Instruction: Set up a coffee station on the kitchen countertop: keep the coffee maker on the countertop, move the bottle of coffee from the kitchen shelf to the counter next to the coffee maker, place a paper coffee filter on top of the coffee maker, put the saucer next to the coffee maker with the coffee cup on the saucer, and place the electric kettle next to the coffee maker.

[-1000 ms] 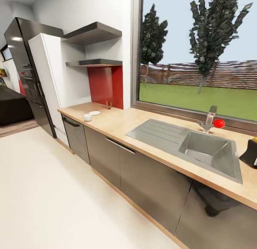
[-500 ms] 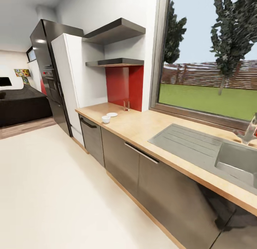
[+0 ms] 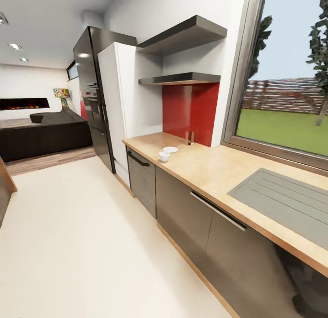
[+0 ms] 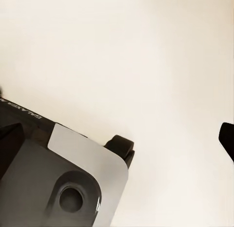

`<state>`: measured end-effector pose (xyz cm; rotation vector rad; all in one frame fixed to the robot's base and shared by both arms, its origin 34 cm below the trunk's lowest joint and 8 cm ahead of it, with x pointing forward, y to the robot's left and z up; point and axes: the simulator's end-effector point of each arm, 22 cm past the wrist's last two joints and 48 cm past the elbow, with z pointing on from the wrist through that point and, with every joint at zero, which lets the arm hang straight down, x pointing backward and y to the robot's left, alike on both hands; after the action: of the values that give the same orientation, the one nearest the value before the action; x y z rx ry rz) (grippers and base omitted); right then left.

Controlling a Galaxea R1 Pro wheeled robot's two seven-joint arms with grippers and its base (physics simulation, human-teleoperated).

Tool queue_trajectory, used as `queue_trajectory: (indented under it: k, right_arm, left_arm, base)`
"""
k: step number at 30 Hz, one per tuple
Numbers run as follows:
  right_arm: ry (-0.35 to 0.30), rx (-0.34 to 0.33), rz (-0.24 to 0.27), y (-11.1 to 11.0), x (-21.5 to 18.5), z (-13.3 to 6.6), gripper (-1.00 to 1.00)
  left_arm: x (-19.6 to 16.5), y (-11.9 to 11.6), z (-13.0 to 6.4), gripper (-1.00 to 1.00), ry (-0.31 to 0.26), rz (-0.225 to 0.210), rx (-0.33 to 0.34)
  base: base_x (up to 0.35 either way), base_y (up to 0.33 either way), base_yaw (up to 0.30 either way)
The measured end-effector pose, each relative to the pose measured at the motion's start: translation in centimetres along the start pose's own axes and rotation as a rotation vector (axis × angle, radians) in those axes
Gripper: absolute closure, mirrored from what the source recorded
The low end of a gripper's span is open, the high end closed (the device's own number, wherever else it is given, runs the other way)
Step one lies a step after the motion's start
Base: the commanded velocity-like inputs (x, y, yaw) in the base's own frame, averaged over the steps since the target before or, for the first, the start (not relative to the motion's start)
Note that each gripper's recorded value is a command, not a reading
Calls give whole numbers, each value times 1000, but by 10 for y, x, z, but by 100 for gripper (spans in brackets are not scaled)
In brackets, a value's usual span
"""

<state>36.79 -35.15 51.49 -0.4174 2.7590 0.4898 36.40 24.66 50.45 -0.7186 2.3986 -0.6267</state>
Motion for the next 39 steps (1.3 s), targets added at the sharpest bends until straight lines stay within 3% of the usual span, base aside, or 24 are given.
queue_trajectory:
  k: [39]
  right_arm:
    - [1,-1,1,0,0,0,-100]
  left_arm:
    - [-1,0,0,-100,-1,1,1]
  base:
    - [265,200,20]
